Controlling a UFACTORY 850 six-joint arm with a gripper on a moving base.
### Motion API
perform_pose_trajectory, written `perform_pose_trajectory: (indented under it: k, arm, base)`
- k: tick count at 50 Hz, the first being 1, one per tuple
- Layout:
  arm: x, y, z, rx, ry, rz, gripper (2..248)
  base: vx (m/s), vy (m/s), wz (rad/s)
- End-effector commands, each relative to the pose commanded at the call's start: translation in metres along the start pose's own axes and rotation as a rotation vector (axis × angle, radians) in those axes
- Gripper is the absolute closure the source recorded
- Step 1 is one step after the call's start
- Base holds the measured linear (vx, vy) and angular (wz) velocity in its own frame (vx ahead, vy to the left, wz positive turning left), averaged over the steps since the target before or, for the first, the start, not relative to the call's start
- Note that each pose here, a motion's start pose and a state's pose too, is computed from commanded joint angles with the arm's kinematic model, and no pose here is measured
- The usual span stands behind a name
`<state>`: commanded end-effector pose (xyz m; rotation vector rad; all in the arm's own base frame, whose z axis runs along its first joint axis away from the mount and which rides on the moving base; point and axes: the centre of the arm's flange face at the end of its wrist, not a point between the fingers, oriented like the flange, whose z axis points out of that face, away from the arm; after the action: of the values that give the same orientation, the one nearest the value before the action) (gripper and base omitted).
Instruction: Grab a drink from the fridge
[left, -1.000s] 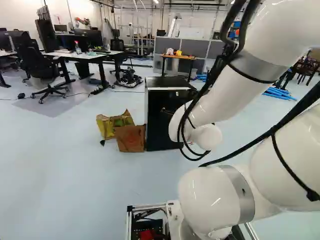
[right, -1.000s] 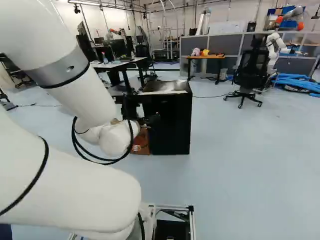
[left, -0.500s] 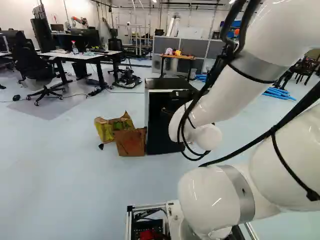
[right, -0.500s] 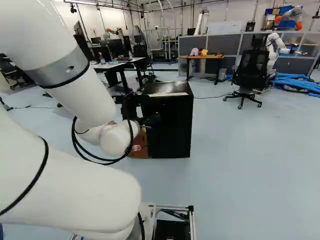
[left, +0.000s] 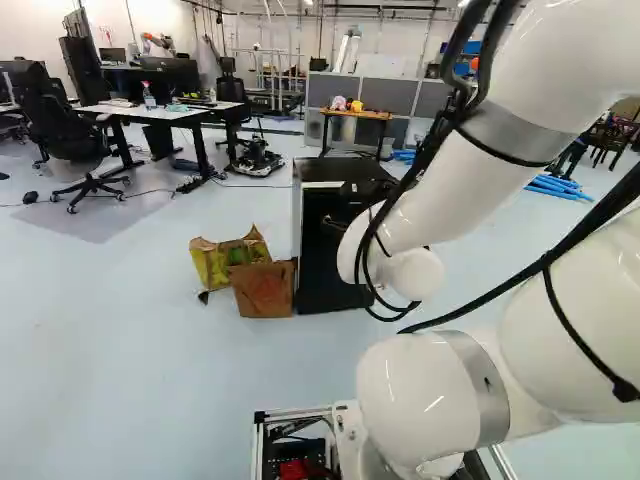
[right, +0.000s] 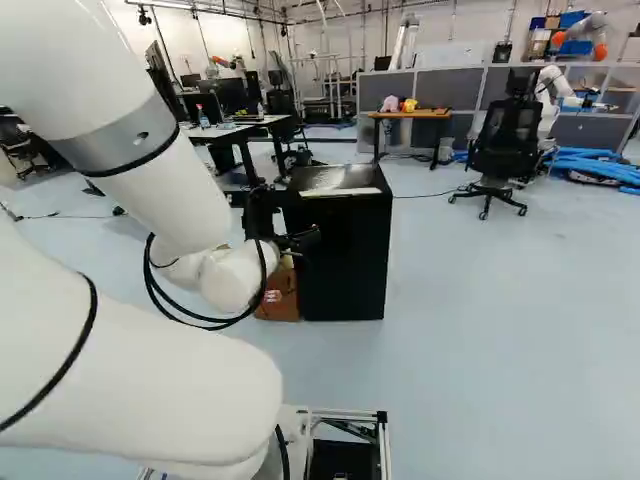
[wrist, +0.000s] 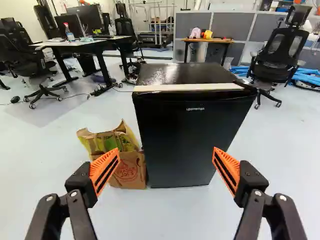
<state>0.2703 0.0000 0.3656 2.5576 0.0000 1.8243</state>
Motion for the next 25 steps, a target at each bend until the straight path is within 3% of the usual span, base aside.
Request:
perform_pose_trajectory:
  k: [25]
  arm:
    - [0.0000,0.0000,0.0000,0.000,0.000,0.000,3]
  base:
    - [0.086,0.027,-0.008]
